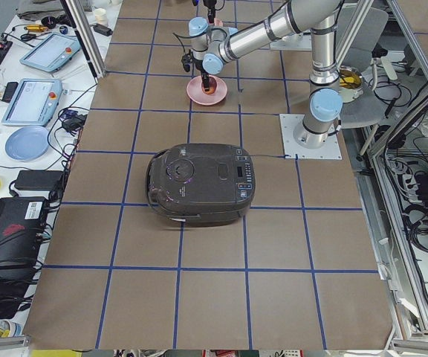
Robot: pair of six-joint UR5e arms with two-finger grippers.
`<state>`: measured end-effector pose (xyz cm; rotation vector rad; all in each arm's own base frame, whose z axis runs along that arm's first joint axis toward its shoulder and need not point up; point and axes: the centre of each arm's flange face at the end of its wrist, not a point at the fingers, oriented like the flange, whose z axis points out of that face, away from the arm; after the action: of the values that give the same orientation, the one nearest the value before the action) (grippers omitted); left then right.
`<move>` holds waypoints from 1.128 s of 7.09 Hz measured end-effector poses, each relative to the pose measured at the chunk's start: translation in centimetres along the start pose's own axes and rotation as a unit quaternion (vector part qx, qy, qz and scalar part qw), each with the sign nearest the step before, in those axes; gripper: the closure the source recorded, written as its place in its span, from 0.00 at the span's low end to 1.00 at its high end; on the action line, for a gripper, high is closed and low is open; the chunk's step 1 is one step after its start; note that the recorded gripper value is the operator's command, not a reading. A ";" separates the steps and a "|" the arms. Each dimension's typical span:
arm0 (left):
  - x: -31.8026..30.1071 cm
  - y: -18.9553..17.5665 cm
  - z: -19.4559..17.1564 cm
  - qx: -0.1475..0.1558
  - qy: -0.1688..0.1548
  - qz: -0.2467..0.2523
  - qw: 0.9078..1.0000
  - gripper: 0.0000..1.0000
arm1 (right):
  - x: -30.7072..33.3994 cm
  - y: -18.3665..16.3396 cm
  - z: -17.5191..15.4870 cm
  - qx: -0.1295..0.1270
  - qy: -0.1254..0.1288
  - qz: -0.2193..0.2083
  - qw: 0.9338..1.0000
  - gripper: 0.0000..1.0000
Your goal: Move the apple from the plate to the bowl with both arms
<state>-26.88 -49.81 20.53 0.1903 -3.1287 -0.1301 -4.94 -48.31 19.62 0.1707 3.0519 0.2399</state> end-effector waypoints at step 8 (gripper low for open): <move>2.9 -4.1 -11.8 0.019 0.050 -0.116 0.992 1.00 | -16.7 -0.7 -4.2 0.033 -0.079 -0.012 0.996 1.00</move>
<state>-29.17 -55.16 31.94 0.5437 -2.9996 -0.0597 11.23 -51.58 24.73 0.1480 2.9042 0.1182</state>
